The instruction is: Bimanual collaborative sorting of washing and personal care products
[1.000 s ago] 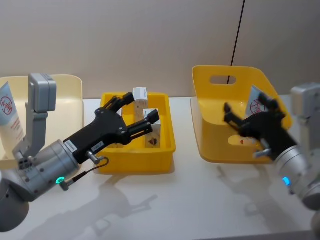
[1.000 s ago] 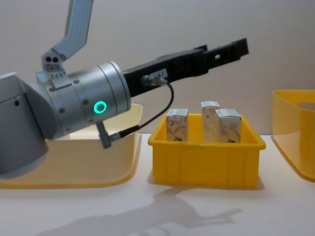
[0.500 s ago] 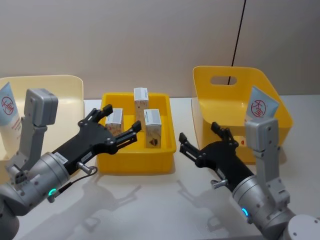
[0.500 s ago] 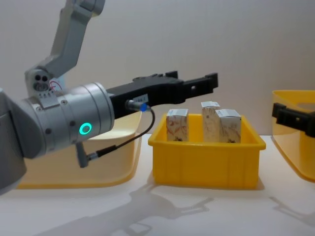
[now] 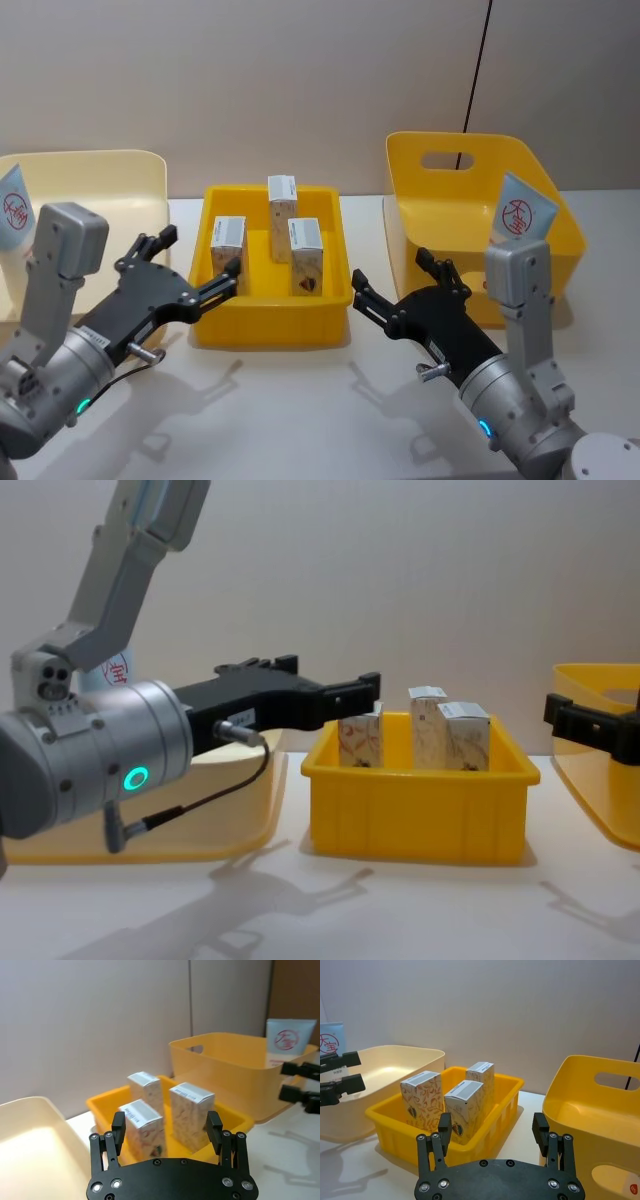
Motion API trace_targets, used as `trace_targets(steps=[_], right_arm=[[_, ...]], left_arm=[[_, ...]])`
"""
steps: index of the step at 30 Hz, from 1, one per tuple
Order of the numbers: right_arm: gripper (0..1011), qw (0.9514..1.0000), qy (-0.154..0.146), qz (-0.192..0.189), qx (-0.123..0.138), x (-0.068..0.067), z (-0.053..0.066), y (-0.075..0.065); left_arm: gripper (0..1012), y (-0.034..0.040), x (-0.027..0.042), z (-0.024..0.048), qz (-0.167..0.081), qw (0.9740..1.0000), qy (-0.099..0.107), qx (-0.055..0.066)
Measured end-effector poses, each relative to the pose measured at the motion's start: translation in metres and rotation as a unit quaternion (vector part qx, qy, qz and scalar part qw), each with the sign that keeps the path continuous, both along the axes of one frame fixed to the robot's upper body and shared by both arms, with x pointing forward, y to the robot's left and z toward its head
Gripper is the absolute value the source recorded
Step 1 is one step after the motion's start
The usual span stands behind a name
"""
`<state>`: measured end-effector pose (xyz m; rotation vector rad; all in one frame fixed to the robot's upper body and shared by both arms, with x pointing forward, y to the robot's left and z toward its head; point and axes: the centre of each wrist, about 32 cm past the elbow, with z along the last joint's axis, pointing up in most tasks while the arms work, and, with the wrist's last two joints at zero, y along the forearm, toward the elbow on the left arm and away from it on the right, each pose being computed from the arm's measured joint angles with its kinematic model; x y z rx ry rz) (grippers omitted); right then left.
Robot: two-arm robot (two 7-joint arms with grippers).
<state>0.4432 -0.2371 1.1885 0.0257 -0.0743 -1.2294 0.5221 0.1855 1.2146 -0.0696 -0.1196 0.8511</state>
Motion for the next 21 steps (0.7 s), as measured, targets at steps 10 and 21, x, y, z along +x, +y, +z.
trace_targets(steps=[10,21], right_arm=[[1001,1.0,0.0,0.0,0.0,0.0,0.0,0.0],[1001,1.0,-0.001,0.0,0.0,0.0,0.001,0.0]], left_arm=[[1000,0.0065,-0.0143,-0.0051,0.07,0.9967,-0.014,0.038],[1000,0.0118,-0.0275,-0.0093,0.13,0.9885,-0.032,0.07]])
